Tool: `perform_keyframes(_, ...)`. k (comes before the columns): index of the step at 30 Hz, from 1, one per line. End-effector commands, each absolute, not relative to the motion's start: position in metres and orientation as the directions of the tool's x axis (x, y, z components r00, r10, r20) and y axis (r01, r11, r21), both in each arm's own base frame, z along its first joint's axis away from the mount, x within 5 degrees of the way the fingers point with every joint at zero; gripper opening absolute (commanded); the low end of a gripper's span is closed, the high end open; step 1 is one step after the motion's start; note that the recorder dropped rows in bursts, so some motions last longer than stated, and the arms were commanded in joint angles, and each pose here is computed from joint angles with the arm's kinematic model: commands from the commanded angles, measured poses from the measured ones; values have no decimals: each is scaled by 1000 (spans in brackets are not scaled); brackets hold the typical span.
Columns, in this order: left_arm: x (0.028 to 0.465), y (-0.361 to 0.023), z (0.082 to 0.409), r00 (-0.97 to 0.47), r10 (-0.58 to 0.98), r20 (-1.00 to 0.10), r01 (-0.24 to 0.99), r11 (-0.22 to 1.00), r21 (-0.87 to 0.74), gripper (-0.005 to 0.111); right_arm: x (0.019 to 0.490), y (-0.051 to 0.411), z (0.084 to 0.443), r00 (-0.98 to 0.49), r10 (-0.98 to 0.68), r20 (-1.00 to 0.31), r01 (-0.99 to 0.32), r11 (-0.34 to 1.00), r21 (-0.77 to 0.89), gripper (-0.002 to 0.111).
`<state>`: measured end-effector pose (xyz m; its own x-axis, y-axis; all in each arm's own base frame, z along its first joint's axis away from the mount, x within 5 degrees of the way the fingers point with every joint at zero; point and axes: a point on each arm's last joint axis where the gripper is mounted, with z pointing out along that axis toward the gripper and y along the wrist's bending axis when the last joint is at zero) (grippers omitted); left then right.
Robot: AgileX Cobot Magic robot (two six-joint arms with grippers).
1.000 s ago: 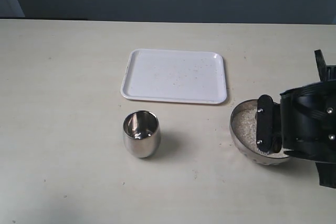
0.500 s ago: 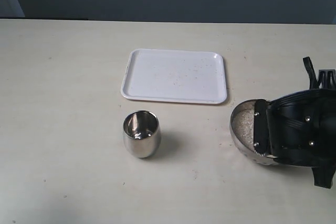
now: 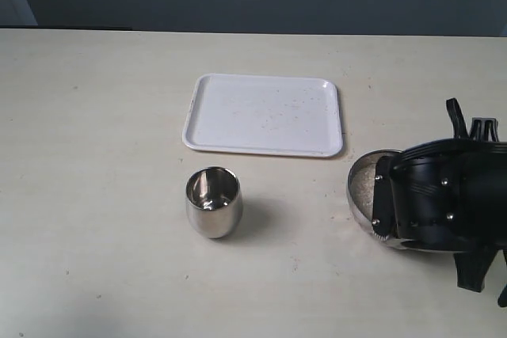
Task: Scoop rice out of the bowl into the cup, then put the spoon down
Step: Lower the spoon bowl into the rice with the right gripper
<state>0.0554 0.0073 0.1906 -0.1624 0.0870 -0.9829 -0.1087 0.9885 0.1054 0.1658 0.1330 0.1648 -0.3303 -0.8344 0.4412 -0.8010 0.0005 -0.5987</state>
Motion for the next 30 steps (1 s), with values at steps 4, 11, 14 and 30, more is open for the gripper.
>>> perform_keyframes(4,55,7,193,-141,85,-986,-111,989,101,0,161,136,158,-332,-855,399,-826,59,-560,-1)
perform_keyframes(11,55,7,193,-141,85,-986,-111,989,101,0,162,136,162,-353,-840,411,-820,66,-569,-1)
perform_keyframes(14,55,7,193,-141,85,-986,-111,989,101,0,164,140,166,-376,-837,396,-814,94,-574,-1)
perform_keyframes(30,55,7,193,-141,85,-986,-111,989,101,0,158,142,176,-443,-843,304,-806,227,-546,-1)
